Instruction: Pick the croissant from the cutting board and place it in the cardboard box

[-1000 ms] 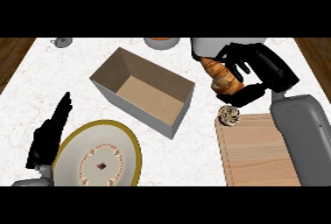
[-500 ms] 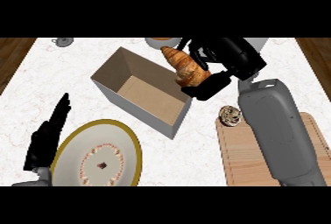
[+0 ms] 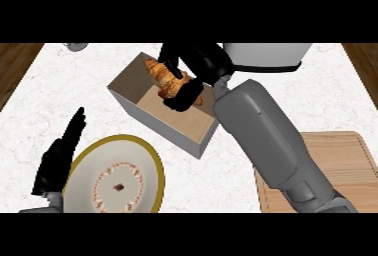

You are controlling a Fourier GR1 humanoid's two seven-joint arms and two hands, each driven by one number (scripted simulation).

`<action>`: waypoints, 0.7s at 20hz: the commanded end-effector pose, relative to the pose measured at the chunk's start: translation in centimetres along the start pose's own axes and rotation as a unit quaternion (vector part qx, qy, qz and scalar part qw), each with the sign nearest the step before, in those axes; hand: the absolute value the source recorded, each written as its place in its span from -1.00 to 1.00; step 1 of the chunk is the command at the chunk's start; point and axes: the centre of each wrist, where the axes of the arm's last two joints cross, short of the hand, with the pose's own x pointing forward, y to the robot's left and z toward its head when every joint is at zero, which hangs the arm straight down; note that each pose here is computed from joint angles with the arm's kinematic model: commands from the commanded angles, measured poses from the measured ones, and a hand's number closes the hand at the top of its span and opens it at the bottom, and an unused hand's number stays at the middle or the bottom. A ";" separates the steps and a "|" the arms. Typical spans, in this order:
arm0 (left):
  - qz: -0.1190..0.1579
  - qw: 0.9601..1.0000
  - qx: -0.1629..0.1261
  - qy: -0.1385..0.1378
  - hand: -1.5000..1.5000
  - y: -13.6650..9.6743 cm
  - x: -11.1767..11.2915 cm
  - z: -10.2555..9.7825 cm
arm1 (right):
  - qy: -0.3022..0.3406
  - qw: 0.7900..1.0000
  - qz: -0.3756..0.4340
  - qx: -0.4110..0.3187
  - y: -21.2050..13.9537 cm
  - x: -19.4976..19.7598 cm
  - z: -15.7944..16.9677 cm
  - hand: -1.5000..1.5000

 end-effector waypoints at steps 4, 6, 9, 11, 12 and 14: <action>-0.004 1.000 -0.007 -0.004 0.00 0.2 -1.2 -0.7 | 0.049 0.998 0.030 0.036 4.2 -1.4 -2.3 1.00; -0.001 1.000 -0.004 -0.007 0.00 -1.2 0.9 -1.9 | 0.068 0.996 0.029 0.040 4.3 -1.8 -2.9 1.00; -0.005 1.000 -0.016 -0.017 0.00 -1.9 0.6 -1.3 | 0.107 0.993 -0.007 0.042 6.1 -3.5 -2.2 -1.00; -0.004 1.000 -0.017 -0.017 0.00 -2.4 1.0 -1.0 | 0.104 0.994 -0.009 0.031 6.5 -4.4 -2.2 -1.00; -0.001 1.000 -0.022 -0.017 0.00 -1.9 1.0 -1.5 | 0.100 0.995 -0.014 0.027 6.0 -3.5 -2.7 -1.00; -0.005 1.000 -0.017 -0.018 0.00 -1.0 1.8 -1.4 | 0.088 0.995 -0.032 0.025 6.8 -3.8 -2.3 -1.00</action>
